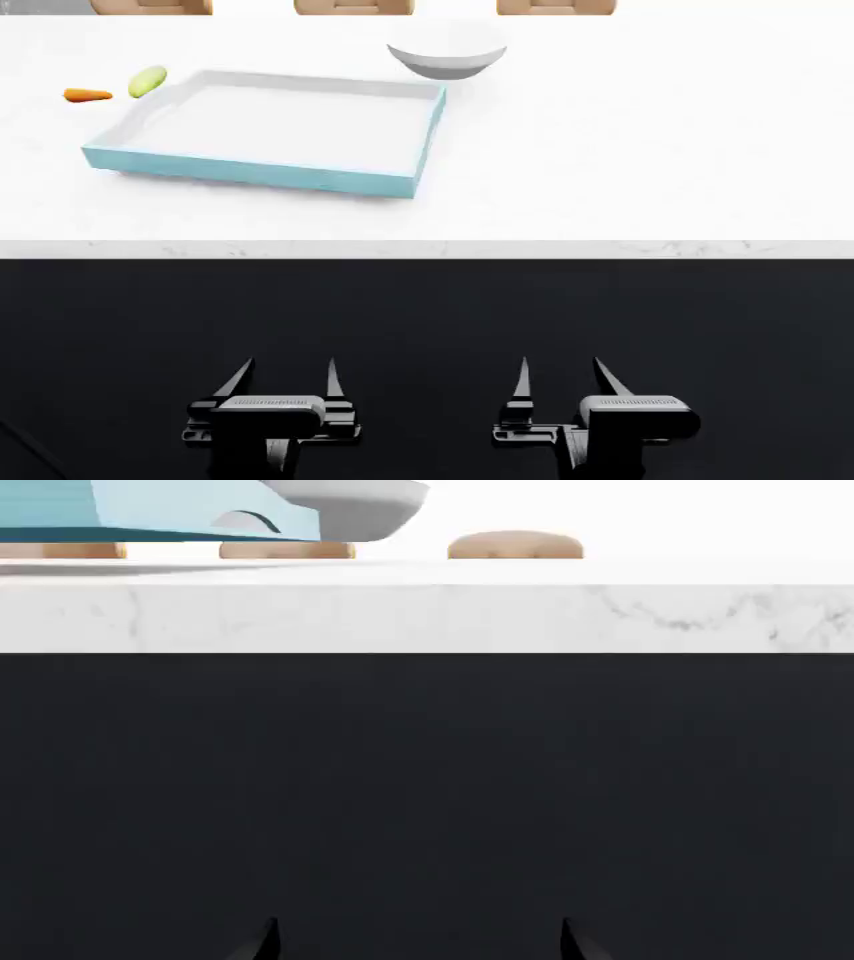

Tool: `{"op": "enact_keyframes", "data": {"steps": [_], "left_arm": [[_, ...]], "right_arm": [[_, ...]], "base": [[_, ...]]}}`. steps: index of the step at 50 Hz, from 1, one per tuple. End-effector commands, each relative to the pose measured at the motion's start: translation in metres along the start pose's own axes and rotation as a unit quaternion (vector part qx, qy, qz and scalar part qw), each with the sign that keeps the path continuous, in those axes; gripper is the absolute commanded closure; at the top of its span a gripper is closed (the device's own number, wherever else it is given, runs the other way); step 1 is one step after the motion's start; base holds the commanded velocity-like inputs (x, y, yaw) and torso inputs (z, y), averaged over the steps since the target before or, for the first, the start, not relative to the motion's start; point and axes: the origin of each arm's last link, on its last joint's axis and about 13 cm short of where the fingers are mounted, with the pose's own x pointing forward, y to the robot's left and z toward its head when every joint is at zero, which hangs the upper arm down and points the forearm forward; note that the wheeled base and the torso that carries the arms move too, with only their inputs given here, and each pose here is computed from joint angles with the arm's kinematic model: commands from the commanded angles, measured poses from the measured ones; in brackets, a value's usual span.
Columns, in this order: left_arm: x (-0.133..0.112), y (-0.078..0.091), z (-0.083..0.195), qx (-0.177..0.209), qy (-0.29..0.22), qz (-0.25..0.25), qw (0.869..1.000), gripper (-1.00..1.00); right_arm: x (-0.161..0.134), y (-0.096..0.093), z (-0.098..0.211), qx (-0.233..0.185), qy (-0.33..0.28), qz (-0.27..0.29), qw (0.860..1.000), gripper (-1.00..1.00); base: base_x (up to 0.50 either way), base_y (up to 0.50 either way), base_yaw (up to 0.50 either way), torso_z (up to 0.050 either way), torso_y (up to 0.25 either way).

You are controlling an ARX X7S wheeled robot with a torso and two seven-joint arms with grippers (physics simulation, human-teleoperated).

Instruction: Place the two vegetables and bowl onto the tray for setting up a vegetable dip station.

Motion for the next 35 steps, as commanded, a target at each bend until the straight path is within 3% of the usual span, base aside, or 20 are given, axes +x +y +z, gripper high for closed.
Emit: {"op": "enact_keyframes", "data": {"steps": [1, 2, 3, 7, 8, 10, 11, 16, 17, 19, 21, 22, 23, 25, 26, 27, 28, 29, 30, 35], "left_arm": [[0.001, 0.001, 0.001, 0.004, 0.002, 0.002, 1.000, -1.00], [0.001, 0.002, -0.002, 0.022, 0.008, -0.005, 1.000, -1.00], [-0.001, 0.002, -0.001, 0.021, 0.008, -0.008, 1.000, -1.00], [-0.013, 0.007, 0.014, 0.020, 0.007, -0.074, 0.997, -1.00], [-0.018, 0.009, 0.021, 0.019, 0.007, -0.114, 0.993, -1.00], [-0.030, 0.015, 0.039, 0.031, -0.008, -0.171, 0.985, -1.00], [-0.032, 0.018, 0.046, 0.019, -0.015, -0.187, 0.982, -1.00], [-0.024, 0.048, 0.108, 0.079, -0.026, -0.234, 0.969, -1.00], [-0.022, 0.052, 0.121, 0.087, -0.033, -0.238, 0.967, -1.00], [-0.017, 0.064, 0.151, 0.108, -0.044, -0.252, 0.961, -1.00], [-0.009, 0.079, 0.182, 0.121, -0.061, -0.247, 0.960, -1.00], [-0.007, 0.085, 0.196, 0.100, -0.056, -0.253, 0.961, -1.00], [-0.008, 0.088, 0.205, 0.085, -0.050, -0.275, 0.957, -1.00], [-0.003, 0.098, 0.235, 0.107, -0.079, -0.265, 0.955, -1.00], [-0.003, 0.102, 0.251, 0.109, -0.092, -0.272, 0.952, -1.00], [0.000, 0.108, 0.272, 0.130, -0.112, -0.262, 0.950, -1.00], [0.001, 0.114, 0.288, 0.138, -0.120, -0.259, 0.949, -1.00], [0.001, 0.115, 0.292, 0.139, -0.118, -0.260, 0.948, -1.00], [0.004, 0.123, 0.306, 0.170, -0.120, -0.240, 0.948, -1.00], [0.012, 0.145, 0.360, 0.210, -0.149, -0.188, 0.948, -1.00]], "right_arm": [[0.001, 0.001, 0.013, -0.007, -0.006, 0.004, 1.000, -1.00], [0.002, 0.001, 0.015, -0.006, -0.009, 0.008, 1.000, -1.00], [0.000, 0.001, 0.018, 0.006, -0.006, 0.029, 1.000, -1.00], [-0.020, -0.005, 0.027, -0.013, 0.002, 0.103, 0.995, -1.00], [-0.028, -0.006, 0.033, 0.020, 0.017, 0.144, 0.989, -1.00], [-0.046, -0.011, 0.053, -0.024, 0.013, 0.205, 0.978, -1.00], [-0.051, -0.013, 0.058, -0.025, 0.012, 0.215, 0.976, -1.00], [-0.070, -0.035, 0.123, -0.045, 0.034, 0.295, 0.954, -1.00], [-0.071, -0.039, 0.135, -0.050, 0.034, 0.305, 0.950, -1.00], [-0.065, -0.057, 0.166, -0.098, 0.023, 0.270, 0.958, -1.00], [-0.051, -0.077, 0.206, -0.120, -0.018, 0.202, 0.972, -1.00], [-0.050, -0.077, 0.221, -0.110, -0.027, 0.220, 0.969, -1.00], [-0.051, -0.074, 0.228, -0.085, -0.014, 0.261, 0.961, -1.00], [-0.054, -0.071, 0.253, -0.042, 0.001, 0.365, 0.930, -1.00], [-0.052, -0.072, 0.266, -0.053, -0.014, 0.386, 0.921, -1.00], [-0.057, -0.081, 0.289, -0.055, 0.005, 0.386, 0.921, -1.00], [-0.056, -0.082, 0.301, -0.061, 0.027, 0.417, 0.907, -1.00], [-0.058, -0.083, 0.320, -0.088, -0.011, 0.418, 0.904, -1.00], [-0.056, -0.087, 0.338, -0.099, -0.021, 0.426, 0.899, -1.00], [-0.023, -0.105, 0.392, -0.139, -0.049, 0.390, 0.909, -1.00]], "base": [[0.00, 0.00, 0.00, 0.000, 0.000], [0.00, 0.00, 0.00, 0.000, 0.000], [0.00, 0.00, 0.00, 0.000, 0.000], [0.00, 0.00, 0.00, 0.000, 0.000], [0.00, 0.00, 0.00, 0.000, 0.000], [0.00, 0.00, 0.00, 0.000, 0.000], [0.00, 0.00, 0.00, 0.029, 0.072], [0.00, 0.00, 0.00, 0.046, 0.143], [0.00, 0.00, 0.00, 0.045, 0.145], [0.00, 0.00, 0.00, 0.046, 0.156], [0.00, 0.00, 0.00, 0.046, 0.162], [0.00, 0.00, 0.00, 0.046, 0.162], [0.00, 0.00, 0.00, 0.046, 0.164], [0.00, 0.00, 0.00, 0.046, 0.164], [0.00, 0.00, 0.00, 0.045, 0.164], [0.00, 0.00, 0.00, 0.046, 0.164], [0.00, 0.00, 0.00, 0.046, 0.162], [0.00, 0.00, 0.00, 0.046, 0.164], [0.00, 0.00, 0.00, 0.046, 0.164], [0.00, 0.00, 0.00, 0.046, 0.164]]}}
